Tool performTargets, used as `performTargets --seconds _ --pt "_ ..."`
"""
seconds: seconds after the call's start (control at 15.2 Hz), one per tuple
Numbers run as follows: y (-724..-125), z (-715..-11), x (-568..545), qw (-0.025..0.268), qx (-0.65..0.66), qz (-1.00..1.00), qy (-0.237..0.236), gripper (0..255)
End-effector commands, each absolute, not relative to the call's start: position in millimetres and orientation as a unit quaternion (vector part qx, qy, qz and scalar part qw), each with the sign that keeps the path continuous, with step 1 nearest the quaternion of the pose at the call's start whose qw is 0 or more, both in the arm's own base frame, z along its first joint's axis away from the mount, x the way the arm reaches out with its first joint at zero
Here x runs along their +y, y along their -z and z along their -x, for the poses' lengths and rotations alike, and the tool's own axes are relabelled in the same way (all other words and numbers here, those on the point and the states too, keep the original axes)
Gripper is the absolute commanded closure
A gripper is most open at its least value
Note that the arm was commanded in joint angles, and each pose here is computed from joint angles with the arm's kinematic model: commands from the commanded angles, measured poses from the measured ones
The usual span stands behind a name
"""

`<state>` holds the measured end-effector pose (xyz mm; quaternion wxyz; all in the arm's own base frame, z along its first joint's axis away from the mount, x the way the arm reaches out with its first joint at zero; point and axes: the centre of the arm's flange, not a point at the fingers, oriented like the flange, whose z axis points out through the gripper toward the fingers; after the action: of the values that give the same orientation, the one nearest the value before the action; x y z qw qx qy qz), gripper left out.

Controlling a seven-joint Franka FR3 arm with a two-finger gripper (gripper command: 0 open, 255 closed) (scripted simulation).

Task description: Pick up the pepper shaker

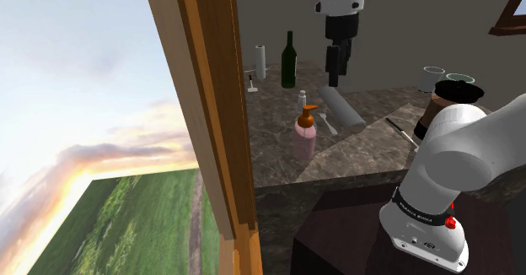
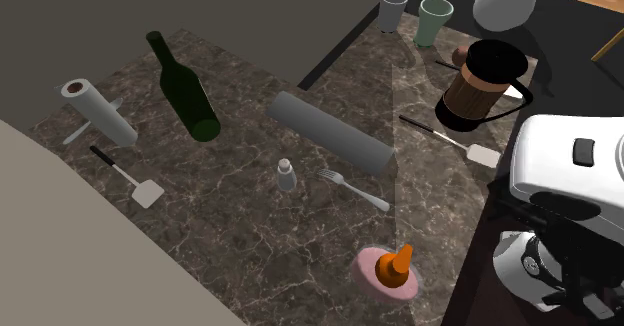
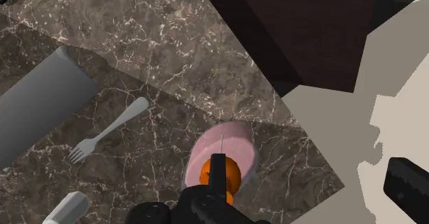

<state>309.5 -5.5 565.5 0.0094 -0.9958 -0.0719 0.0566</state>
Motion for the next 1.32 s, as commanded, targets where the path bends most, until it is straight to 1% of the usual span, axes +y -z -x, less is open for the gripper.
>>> performTargets --seconds 0.0,1.25 --pt "-565 -310 -6 0.009 -0.072 0.996 -0.057 0" --pt "-442 -421 -171 -0.01 -0.142 0.99 0.021 0"
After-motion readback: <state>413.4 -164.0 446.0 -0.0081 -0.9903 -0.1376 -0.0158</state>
